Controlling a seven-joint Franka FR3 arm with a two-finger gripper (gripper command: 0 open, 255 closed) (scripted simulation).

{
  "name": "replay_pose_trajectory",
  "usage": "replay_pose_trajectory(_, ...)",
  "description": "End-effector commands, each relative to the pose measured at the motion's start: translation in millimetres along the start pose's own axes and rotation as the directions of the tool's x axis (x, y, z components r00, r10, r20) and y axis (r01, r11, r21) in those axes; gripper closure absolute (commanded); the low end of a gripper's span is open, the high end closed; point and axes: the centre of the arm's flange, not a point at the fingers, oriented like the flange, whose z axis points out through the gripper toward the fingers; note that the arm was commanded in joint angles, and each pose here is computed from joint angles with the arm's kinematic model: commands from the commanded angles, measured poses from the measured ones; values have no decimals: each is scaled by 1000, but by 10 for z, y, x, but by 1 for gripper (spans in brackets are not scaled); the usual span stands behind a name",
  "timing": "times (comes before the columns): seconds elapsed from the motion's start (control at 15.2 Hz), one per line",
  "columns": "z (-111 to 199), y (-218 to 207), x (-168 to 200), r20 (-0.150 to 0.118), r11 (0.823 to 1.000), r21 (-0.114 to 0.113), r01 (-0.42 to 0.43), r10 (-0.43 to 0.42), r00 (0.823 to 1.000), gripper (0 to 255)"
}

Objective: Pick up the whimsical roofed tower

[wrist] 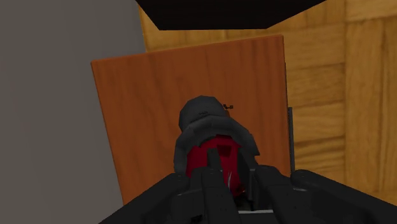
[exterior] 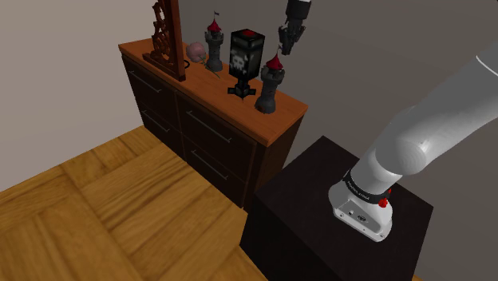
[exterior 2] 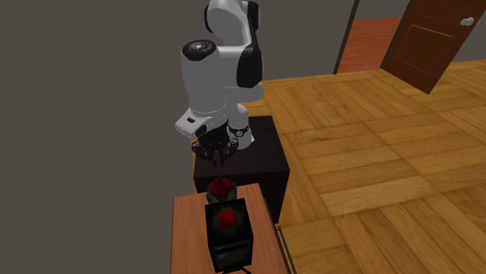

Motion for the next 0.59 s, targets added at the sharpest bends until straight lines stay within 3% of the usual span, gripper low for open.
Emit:
replay_pose_trajectory(0.0, 1, 0, -1, 0, 1000, 0, 0, 0, 1000, 255)
replay_pose_trajectory(0.53, -94, -2, -3, 0, 1000, 0, 0, 0, 1000, 255)
